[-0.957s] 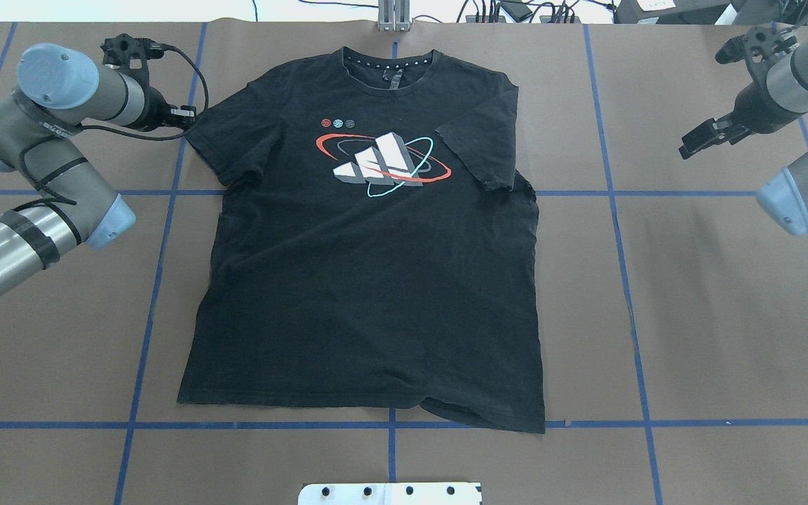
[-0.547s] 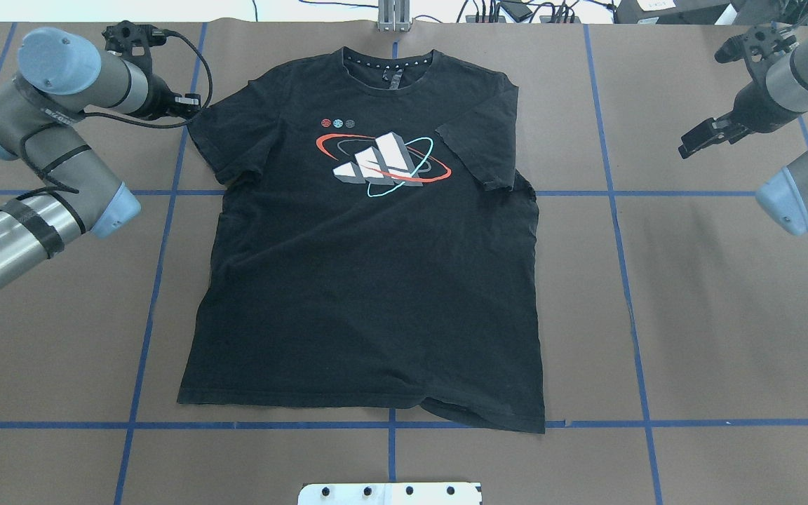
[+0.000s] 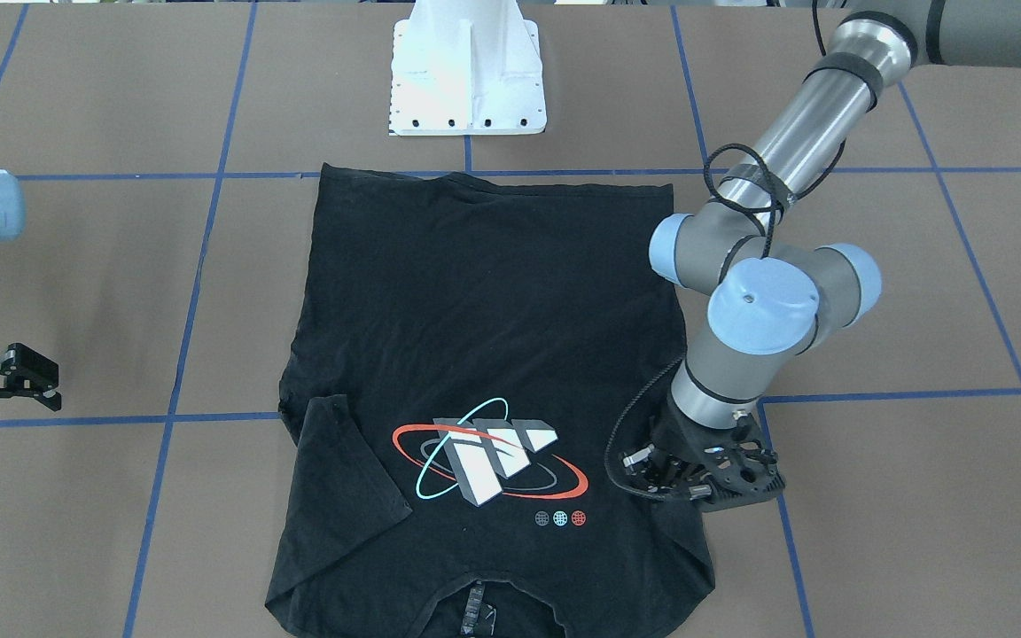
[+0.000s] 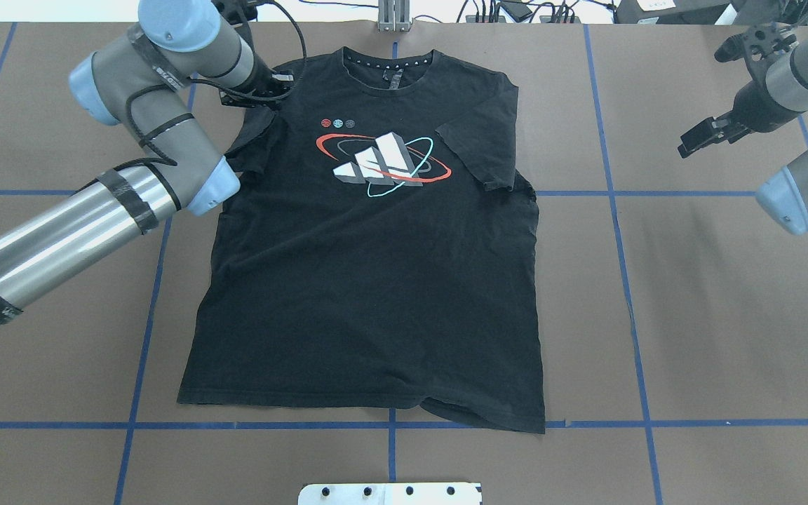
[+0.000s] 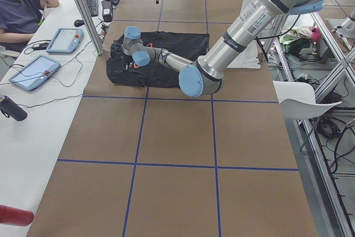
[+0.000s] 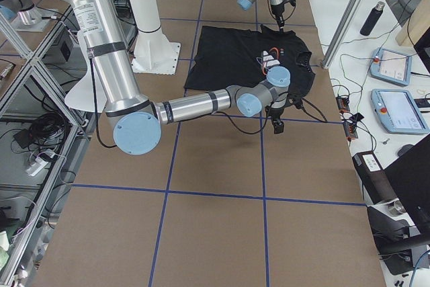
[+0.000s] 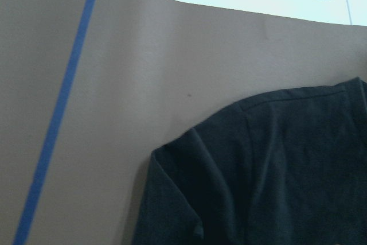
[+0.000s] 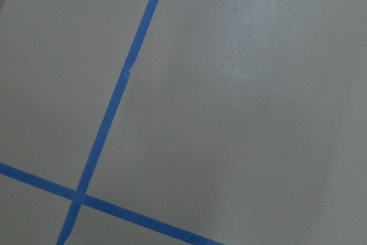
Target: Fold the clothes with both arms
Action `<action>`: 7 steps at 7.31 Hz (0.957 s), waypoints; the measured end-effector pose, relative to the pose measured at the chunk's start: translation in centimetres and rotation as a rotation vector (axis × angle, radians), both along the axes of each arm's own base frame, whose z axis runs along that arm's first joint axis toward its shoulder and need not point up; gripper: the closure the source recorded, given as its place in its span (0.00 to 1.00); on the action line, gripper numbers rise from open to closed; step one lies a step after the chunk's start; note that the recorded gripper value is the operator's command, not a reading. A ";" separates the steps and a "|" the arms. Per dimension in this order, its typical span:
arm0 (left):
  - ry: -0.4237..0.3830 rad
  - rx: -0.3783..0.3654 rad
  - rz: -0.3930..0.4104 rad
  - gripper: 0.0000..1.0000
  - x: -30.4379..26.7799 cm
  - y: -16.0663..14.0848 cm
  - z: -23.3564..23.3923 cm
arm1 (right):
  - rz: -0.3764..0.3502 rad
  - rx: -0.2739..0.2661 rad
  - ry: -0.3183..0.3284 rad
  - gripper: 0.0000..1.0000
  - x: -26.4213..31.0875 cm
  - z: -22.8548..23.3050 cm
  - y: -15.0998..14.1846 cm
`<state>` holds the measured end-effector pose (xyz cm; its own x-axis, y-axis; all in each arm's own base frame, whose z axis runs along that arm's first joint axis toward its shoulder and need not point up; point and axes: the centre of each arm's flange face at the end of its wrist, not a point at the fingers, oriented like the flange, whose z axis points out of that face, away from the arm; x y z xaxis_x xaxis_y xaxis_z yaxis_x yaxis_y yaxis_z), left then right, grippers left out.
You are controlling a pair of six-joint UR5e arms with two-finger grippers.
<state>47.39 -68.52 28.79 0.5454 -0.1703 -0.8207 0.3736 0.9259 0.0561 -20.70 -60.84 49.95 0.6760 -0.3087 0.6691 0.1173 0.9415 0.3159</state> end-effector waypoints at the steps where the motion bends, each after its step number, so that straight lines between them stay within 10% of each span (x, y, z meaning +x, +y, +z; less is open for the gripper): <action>1: 0.020 -0.043 -0.010 1.00 2.4 0.3 -1.6 | 0.000 0.000 0.000 0.00 0.0 0.0 0.0; 2: 0.031 -0.075 -0.020 1.00 3.9 0.3 -2.6 | 0.000 0.000 0.000 0.00 0.0 0.0 0.0; 4: 0.036 -0.095 -0.033 0.01 4.7 0.1 -3.0 | 0.002 -0.003 -0.001 0.00 0.0 0.0 0.0; 7: 0.068 -0.031 -0.025 0.00 3.5 0.5 -4.7 | 0.035 -0.025 -0.020 0.00 -0.4 -1.3 -0.2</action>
